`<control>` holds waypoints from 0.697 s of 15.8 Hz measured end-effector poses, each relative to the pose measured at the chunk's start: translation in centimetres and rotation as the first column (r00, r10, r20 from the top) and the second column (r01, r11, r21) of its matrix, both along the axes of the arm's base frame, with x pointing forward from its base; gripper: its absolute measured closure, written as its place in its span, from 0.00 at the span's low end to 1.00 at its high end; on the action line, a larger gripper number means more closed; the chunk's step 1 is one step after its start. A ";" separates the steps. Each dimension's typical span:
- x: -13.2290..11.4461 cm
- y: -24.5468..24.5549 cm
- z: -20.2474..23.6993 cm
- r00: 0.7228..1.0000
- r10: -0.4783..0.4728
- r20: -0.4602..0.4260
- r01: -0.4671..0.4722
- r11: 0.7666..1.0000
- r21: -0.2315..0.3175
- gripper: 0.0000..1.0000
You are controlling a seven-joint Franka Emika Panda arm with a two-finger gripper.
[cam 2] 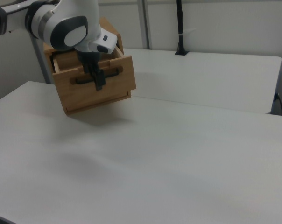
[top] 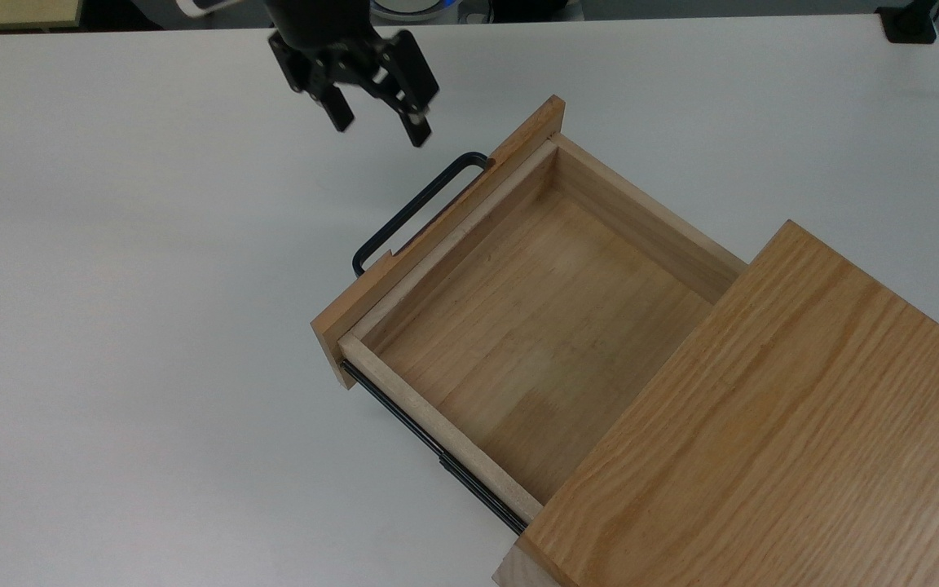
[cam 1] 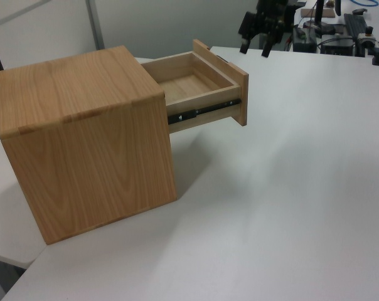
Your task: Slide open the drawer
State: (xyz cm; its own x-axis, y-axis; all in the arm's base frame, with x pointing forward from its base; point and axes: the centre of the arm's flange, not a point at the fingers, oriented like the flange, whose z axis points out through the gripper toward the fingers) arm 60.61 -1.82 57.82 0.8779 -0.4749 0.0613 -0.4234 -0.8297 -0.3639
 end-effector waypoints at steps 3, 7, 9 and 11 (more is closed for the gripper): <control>-2.1 -2.4 0.7 0.992 0.100 -0.072 -0.109 0.986 -0.127 0.00; -5.2 -5.7 2.0 0.955 0.224 -0.195 -0.272 0.921 -0.277 0.00; -6.4 -6.2 2.8 0.929 0.281 -0.241 -0.348 0.883 -0.315 0.00; -7.3 -6.3 3.4 0.910 0.318 -0.267 -0.394 0.863 -0.316 0.00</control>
State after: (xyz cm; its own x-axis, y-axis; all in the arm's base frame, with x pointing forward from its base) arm 53.29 -8.10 61.21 0.9938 -0.1069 -0.0290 -0.1056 -0.9934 0.0439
